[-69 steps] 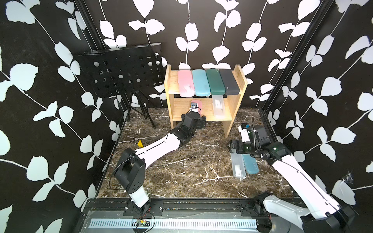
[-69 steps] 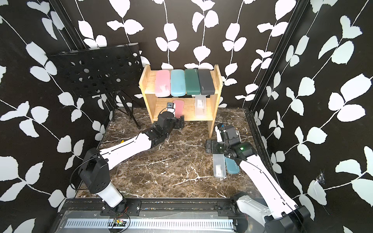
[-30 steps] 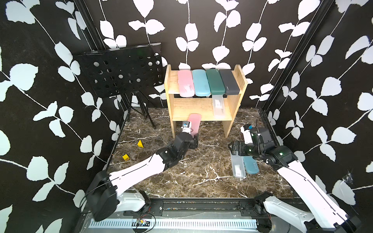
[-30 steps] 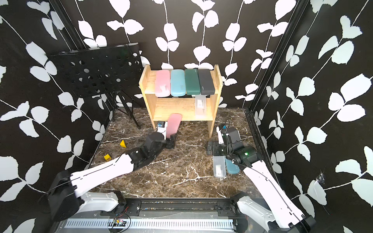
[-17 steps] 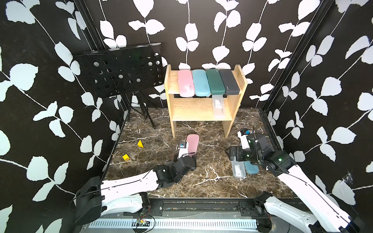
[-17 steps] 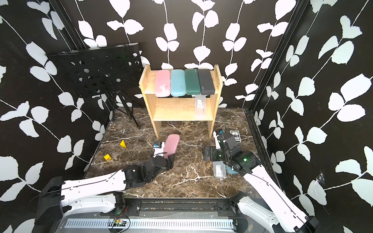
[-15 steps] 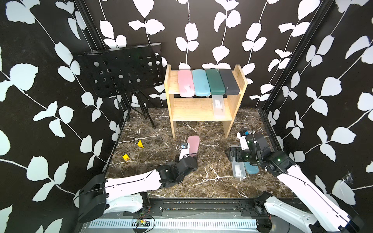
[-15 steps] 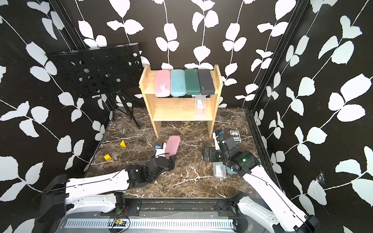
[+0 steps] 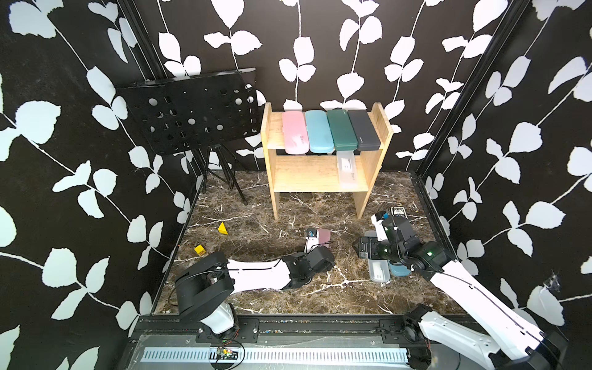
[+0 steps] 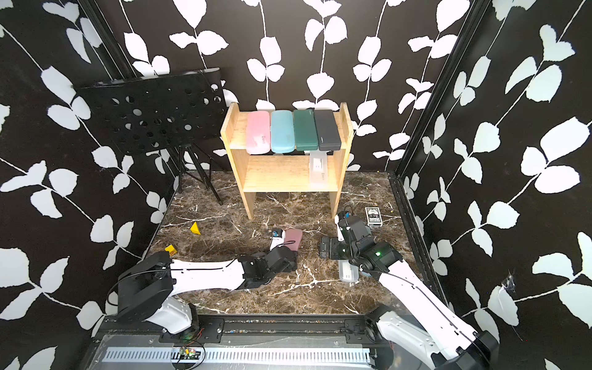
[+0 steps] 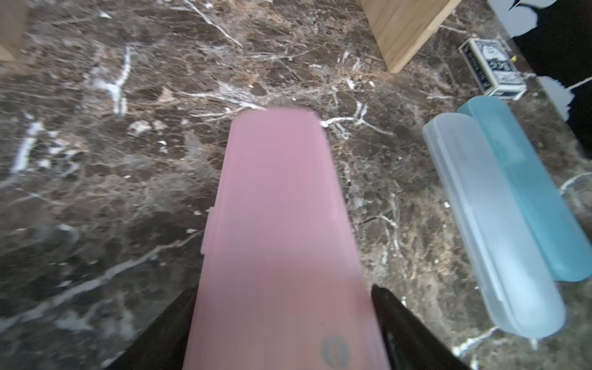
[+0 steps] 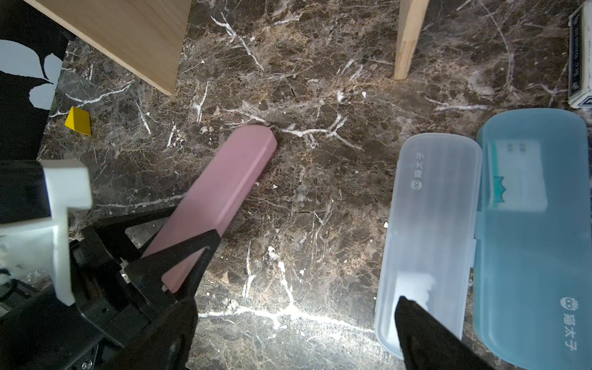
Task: Remove the pencil cases from the shelf
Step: Place the pencil case at the center of the board, then move the pencil case to the center of the board.
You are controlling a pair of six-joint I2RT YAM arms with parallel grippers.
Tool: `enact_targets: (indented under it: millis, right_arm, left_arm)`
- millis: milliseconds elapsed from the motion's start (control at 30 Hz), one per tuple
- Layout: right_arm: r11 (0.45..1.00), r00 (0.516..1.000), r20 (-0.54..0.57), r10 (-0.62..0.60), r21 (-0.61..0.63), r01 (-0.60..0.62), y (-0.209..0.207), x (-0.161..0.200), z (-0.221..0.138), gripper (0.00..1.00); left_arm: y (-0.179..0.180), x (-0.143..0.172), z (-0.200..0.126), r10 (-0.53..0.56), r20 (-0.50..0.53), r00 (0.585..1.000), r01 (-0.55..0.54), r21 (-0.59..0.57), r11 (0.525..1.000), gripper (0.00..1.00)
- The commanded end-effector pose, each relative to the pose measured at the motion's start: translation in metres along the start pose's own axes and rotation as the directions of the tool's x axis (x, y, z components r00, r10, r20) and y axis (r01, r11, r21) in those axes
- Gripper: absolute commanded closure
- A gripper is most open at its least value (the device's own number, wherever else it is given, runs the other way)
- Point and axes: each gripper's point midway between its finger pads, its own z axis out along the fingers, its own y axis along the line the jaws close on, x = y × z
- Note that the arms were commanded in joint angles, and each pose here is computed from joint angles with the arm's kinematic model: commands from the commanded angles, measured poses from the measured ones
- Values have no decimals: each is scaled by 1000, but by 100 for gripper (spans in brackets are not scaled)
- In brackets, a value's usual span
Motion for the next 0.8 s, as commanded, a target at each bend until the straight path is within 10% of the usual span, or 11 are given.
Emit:
enact_targets:
  millis: [0,300,567,767]
  right_arm:
    - [1000,1000,-12,12,-17,-12,2,5,11,1]
    - [1000,1000,-26,2,15,-2,19,8,29,1]
    - [992,999,-50,19,122,-13,67,10,73,1]
    - [978,995,-71,65,204,-50,94,13,106,1]
  left_arm:
    - [-23,-12,-3,-36,7,999,35,74,997,14]
    - [-13,-36,-22,46,62,997,-47,16,999,1]
    - [99,-129,-116,64,227,972,-23,-179,984,1]
    - [161,-142,-162,61,234,970,6,-278,960,1]
